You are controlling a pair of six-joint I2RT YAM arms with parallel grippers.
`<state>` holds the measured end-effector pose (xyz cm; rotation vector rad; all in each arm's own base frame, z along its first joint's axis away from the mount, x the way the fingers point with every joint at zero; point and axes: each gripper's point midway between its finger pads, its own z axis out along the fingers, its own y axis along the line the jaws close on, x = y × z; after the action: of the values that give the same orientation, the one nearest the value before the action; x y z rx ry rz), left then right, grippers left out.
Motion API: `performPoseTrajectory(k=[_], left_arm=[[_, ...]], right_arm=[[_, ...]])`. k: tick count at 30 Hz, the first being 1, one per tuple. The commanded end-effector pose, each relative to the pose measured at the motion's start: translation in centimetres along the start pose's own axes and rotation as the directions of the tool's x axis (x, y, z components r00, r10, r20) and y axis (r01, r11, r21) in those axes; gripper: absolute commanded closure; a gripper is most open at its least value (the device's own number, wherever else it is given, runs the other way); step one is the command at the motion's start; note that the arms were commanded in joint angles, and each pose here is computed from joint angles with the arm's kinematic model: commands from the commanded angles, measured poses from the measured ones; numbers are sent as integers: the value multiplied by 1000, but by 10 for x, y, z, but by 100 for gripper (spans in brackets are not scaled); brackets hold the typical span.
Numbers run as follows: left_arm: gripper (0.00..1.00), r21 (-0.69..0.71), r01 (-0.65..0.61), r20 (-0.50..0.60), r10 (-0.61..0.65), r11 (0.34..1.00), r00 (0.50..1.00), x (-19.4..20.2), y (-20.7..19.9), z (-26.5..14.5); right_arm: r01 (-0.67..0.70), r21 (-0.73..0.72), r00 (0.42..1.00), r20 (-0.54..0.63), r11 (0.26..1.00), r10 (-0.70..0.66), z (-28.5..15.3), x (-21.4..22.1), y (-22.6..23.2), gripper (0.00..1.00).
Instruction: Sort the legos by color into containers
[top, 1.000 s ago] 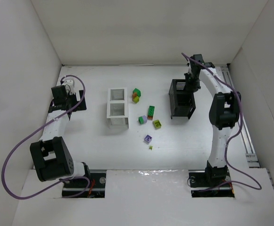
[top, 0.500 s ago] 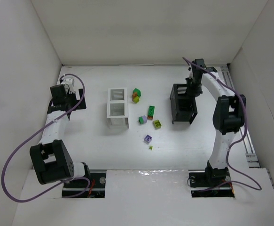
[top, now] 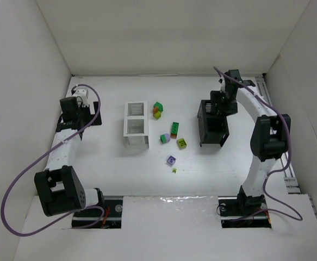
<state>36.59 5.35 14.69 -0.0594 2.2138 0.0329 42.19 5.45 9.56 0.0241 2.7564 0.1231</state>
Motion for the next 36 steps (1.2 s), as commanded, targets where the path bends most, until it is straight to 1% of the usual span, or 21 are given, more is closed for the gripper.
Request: performPoseTrajectory(k=[1, 6, 9, 11, 12, 13, 14, 15, 17, 19, 20, 21, 23, 25, 27, 29, 30, 31, 33, 34, 36], left_arm=[[1, -9, 0, 72, 1, 1000, 997, -26, 1, -12], [1, -9, 0, 72, 1, 1000, 997, -26, 1, -12], [1, -10, -1, 81, 2, 1000, 997, -28, 1, -14], [1, -3, -25, 80, 25, 1000, 996, -30, 0, -16], [1, 8, -26, 81, 25, 1000, 996, -30, -2, -16], [1, 22, -27, 83, 25, 999, 996, -30, -4, -16], [1, 21, -37, 83, 35, 999, 996, -30, -4, -16], [1, 21, -37, 83, 36, 999, 996, -30, -4, -16], [1, 31, -37, 75, 35, 999, 997, -28, -5, -13], [1, 32, -36, 66, 34, 999, 997, -26, -5, -13], [1, 32, -36, 66, 34, 999, 997, -26, -5, -13], [1, 32, -36, 66, 34, 999, 997, -26, -5, -13], [1, 31, -45, 66, 43, 999, 997, -26, -5, -13], [1, 31, -54, 66, 52, 998, 996, -26, -5, -16], [1, 29, -64, 75, 62, 998, 995, -28, -4, -18], [1, 28, -75, 76, 73, 997, 994, -28, -4, -18], [1, 28, -75, 76, 73, 997, 994, -28, -4, -18], [1, 29, -74, 67, 72, 997, 995, -26, -4, -16], [1, 31, -72, 56, 71, 997, 996, -23, -4, -13], [1, 40, -73, 58, 71, 997, 996, -23, -5, -13], [1, 42, -72, 49, 70, 997, 996, -21, -5, -11]], right_arm=[[4, -97, 982, 188, 995, 14, -56, -40, 17, 20], [96, -192, 936, 352, 977, -22, -126, -67, 39, 20], [249, -238, 865, 490, 939, -106, -175, -77, 60, 19], [393, -225, 789, 580, 892, -202, -203, -73, 76, 19], [484, -232, 735, 631, 844, -248, -215, -73, 95, 19], [534, -211, 703, 648, 819, -292, -215, -69, 103, 19], [634, -185, 635, 678, 751, -370, -218, -61, 123, 19], [666, -150, 602, 687, 731, -408, -218, -63, 122, 19], [774, -90, 506, 683, 627, -527, -207, -52, 149, 21], [859, -108, 444, 646, 501, -621, -191, -25, 173, 22], [876, -96, 417, 641, 472, -644, -188, -22, 179, 22], [899, -88, 384, 634, 430, -672, -182, -18, 185, 26], [925, -123, 357, 610, 361, -707, -173, 3, 195, 27], [946, -141, 318, 580, 292, -750, -164, 19, 199, 34], [946, -257, 307, 526, 196, -793, -145, 62, 201, 36], [959, -263, 233, 503, 109, -832, -131, 85, 198, 38], [962, -267, 183, 463, 60, -867, -118, 105, 194, 38], [969, -245, 111, 449, -2, -886, -110, 111, 190, 38], [975, -216, 31, 390, -59, -920, -93, 117, 181, 38], [975, -212, 15, 363, -67, -932, -86, 116, 177, 38], [957, -288, 47, 260, -31, -964, -61, 125, 172, 39]])
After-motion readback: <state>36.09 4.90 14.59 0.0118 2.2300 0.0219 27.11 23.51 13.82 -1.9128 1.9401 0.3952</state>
